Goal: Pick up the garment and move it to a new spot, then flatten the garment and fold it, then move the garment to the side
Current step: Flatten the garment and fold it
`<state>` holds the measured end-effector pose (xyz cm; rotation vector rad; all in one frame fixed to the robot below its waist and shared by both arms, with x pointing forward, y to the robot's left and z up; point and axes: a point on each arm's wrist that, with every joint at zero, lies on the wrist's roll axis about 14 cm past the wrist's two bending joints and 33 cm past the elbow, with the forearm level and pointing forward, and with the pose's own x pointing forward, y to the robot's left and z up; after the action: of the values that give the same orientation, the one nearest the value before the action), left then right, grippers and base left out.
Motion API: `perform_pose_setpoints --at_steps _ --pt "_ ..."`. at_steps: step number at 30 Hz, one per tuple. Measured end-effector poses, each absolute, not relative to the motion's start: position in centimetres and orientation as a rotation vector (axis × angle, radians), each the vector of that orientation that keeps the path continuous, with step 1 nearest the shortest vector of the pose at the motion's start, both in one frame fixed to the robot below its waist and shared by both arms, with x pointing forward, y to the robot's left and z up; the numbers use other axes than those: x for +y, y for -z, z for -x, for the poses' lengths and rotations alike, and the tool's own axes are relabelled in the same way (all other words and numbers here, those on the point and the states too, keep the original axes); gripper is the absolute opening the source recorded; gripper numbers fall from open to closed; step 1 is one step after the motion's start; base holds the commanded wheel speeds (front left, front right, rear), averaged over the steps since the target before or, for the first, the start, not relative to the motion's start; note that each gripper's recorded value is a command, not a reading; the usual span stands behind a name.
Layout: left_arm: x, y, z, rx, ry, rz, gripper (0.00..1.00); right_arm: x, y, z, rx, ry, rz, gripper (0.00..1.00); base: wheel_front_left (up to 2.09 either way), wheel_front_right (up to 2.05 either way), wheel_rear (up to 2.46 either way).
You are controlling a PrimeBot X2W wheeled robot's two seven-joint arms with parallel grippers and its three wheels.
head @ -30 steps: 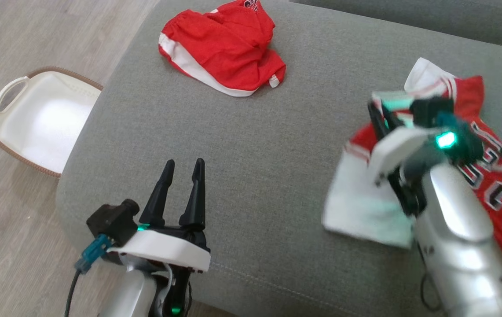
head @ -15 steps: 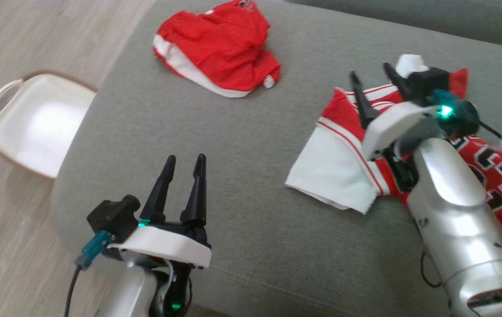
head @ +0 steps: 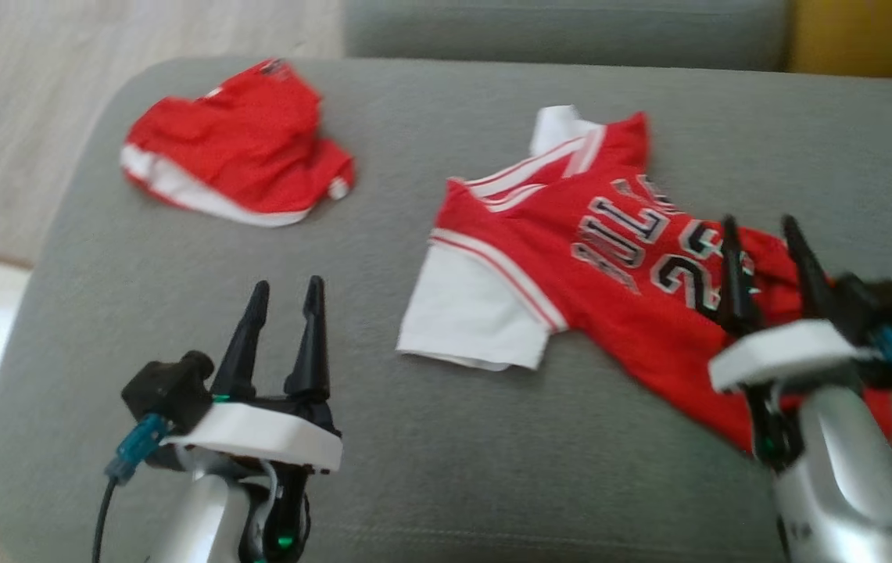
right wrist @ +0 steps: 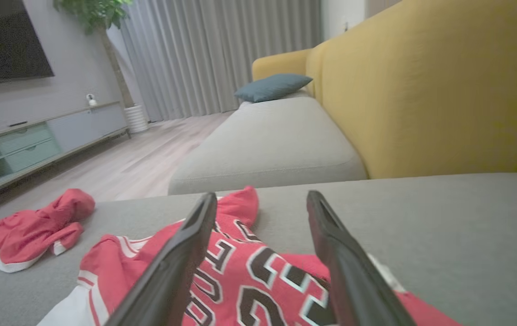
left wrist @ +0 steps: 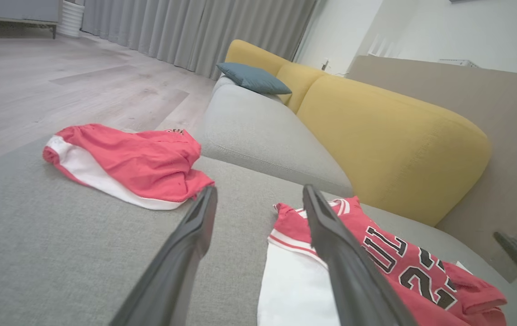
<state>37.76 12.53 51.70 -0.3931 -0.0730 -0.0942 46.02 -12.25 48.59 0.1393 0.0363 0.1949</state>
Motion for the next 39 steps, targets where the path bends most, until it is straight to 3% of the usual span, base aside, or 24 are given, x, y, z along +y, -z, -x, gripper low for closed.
perform_pose_setpoints --at_steps 5,12,22,39 --pt "10.0 -51.4 -38.3 -0.05 0.173 0.399 1.0 -17.5 -49.8 -40.7 -0.043 -0.065 -0.118 1.0 0.0 0.0 0.0" --pt "8.8 -49.8 -38.3 0.005 0.199 0.402 1.0 -20.6 -48.1 -34.9 -0.007 0.04 -0.138 1.0 0.0 0.0 0.0" --pt "6.8 -47.0 -39.5 0.088 0.249 0.338 1.0 -21.9 -48.4 -35.0 -0.017 0.081 -0.134 1.0 0.0 0.0 0.0" --pt "5.1 -37.6 -40.2 0.437 0.287 0.107 1.0 -24.5 -48.1 -34.9 -0.008 0.162 -0.113 1.0 0.0 0.0 0.0"
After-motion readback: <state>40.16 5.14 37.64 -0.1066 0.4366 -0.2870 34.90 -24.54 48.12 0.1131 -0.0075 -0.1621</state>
